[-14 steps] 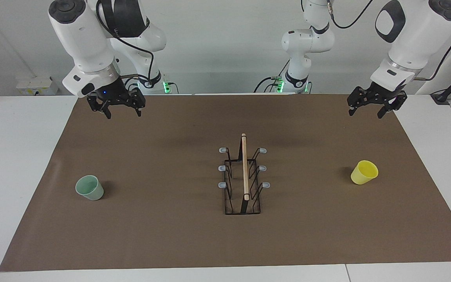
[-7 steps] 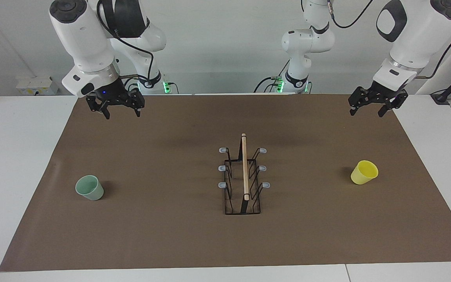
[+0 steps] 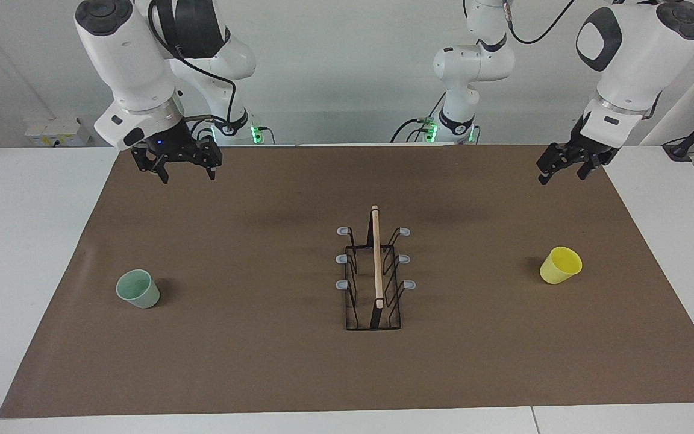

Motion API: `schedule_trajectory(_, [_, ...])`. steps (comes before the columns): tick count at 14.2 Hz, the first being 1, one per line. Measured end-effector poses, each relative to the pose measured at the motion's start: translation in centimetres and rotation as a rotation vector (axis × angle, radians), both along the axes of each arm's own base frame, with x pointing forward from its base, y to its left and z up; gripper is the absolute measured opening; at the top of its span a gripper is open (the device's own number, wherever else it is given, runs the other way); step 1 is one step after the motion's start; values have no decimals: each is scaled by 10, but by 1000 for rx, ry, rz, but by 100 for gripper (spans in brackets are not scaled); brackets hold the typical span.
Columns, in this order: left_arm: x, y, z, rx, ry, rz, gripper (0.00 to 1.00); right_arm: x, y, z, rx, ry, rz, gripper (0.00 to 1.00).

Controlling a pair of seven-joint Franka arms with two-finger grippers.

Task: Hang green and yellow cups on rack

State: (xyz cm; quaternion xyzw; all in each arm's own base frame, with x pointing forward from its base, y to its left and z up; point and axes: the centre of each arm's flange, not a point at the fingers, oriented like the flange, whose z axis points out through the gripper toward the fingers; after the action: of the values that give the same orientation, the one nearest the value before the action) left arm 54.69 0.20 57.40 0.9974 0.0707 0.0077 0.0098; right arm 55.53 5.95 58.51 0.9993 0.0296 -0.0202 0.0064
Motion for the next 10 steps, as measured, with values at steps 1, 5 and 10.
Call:
schedule_trajectory(1, [1,4,-5,-1,8,38,100,1,-6,0,0,1,-11,100])
schedule_trajectory(5, [15,24,-37,-58,54,209,100,2,-17,0,1,-2,-6,100])
schedule_trajectory(10, [50,69,-75,-173,104,494,100,11,-28,3,6,-70,-24,100])
